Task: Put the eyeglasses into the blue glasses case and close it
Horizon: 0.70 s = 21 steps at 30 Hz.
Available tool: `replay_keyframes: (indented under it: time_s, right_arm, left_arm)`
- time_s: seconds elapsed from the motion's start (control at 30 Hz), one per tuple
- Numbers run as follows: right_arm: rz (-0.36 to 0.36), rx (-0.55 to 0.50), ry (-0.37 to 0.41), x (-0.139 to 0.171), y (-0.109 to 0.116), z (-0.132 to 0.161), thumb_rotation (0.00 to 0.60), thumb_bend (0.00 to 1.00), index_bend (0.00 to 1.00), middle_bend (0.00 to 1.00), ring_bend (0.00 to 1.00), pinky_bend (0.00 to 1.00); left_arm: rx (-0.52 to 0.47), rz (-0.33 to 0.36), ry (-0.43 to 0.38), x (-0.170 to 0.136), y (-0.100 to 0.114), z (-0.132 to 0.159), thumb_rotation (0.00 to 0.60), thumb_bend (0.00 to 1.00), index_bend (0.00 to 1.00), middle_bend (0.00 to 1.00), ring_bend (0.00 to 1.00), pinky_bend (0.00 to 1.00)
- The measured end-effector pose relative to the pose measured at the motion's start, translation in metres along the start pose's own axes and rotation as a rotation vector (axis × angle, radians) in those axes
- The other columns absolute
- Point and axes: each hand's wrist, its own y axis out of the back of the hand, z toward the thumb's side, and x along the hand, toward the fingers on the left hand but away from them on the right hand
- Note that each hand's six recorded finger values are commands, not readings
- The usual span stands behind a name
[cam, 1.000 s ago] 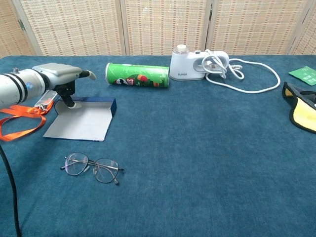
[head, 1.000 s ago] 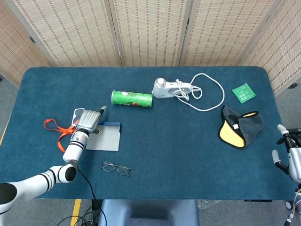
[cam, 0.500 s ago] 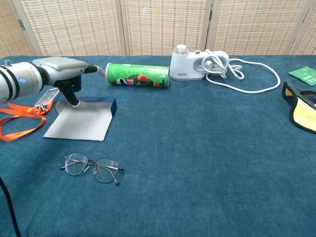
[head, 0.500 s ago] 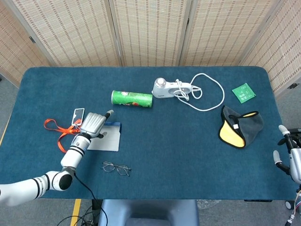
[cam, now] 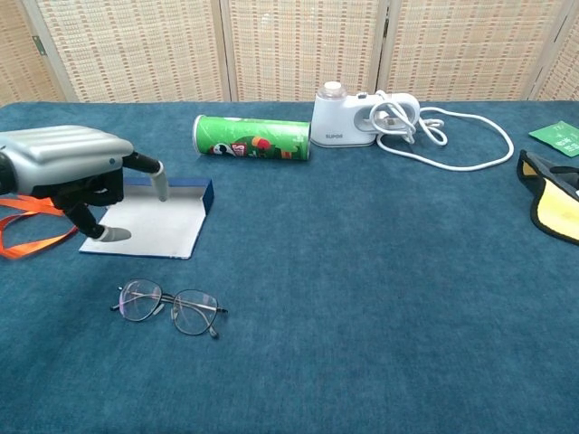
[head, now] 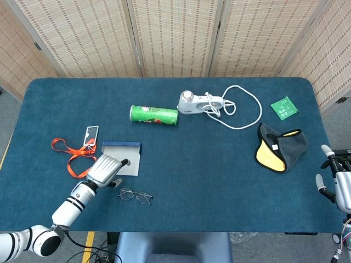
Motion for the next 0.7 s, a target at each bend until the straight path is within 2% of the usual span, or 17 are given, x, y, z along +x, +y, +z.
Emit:
replay_keyframes:
  time_s: [0.37,0.7]
  right_arm:
    - [0.007,0.000,-0.013,0.002,-0.002,-0.004,0.600,0.46,0.09,0.46,0.33,0.24]
    - [0.008,0.000,-0.013,0.003,-0.002,-0.005,0.600,0.46,0.09,0.46,0.33,0.24]
  left_arm:
    - [-0.007,-0.058,-0.119,-0.015,-0.027,0.046,0.600,0.32,0.35,0.99,1.00,1.00]
    - [-0.034,-0.080,-0.140,-0.006,-0.042,0.064,0.600,0.32,0.39,0.99,1.00,1.00]
